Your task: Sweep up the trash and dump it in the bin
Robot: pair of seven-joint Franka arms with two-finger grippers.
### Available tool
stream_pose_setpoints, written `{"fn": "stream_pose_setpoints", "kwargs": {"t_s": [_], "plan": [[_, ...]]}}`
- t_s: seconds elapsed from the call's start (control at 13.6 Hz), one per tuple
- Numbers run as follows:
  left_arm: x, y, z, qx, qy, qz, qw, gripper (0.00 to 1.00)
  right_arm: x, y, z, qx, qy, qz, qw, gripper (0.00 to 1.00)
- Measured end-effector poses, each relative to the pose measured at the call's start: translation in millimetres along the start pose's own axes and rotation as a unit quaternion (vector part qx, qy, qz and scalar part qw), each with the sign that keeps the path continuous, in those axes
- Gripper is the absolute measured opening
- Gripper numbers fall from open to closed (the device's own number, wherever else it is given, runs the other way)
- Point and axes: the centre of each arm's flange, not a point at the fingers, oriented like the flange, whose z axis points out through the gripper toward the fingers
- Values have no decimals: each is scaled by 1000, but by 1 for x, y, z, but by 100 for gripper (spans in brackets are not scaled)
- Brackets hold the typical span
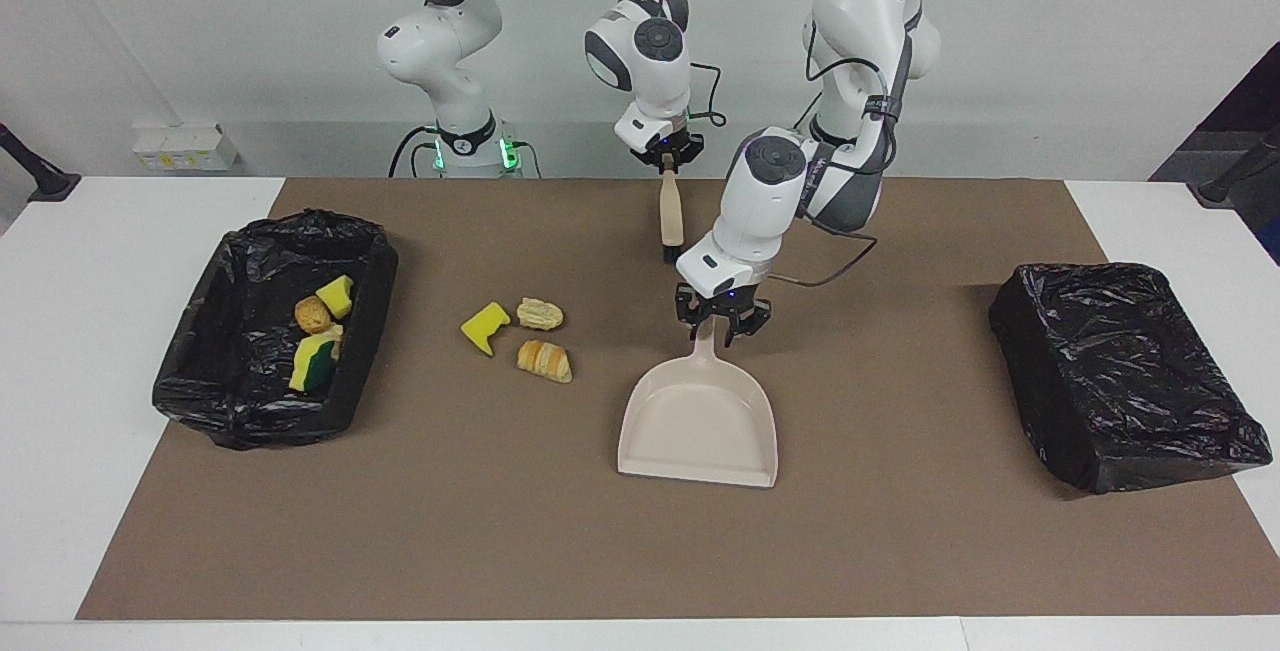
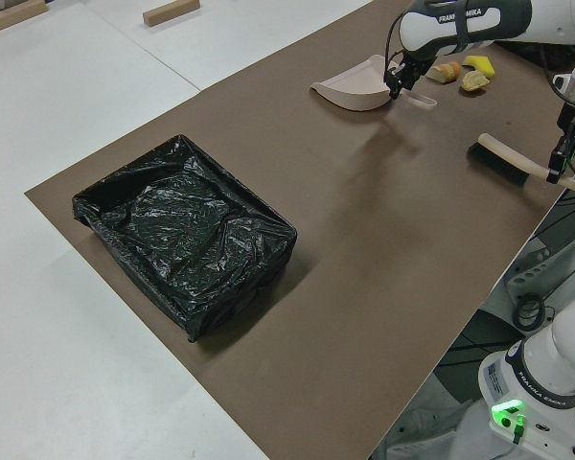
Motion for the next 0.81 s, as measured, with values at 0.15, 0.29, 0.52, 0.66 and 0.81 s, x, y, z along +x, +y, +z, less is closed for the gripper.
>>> {"fn": "stream_pose_setpoints", "kwargs": {"t_s": [0.15,0.29,0.52,0.66,0.81], "plan": [[-1,0,1,0,-2,0,1000,43,4,1,-10,-1,-7,5,1000,26],[-2,-1,3,1,-4,0,1000,50,14,9,-33,-2,-16,21,1000,26],[-4,-1,5,4,-11,0,1000,81,30,36,-71,-13,-20,32,999,26],[-5,-2,7,4,-13,0,1000,75,45,60,-95,-30,-16,23,999,26],[-6,-2,8,5,-15,0,1000,48,69,86,-126,-53,1,23,998,26]]}}
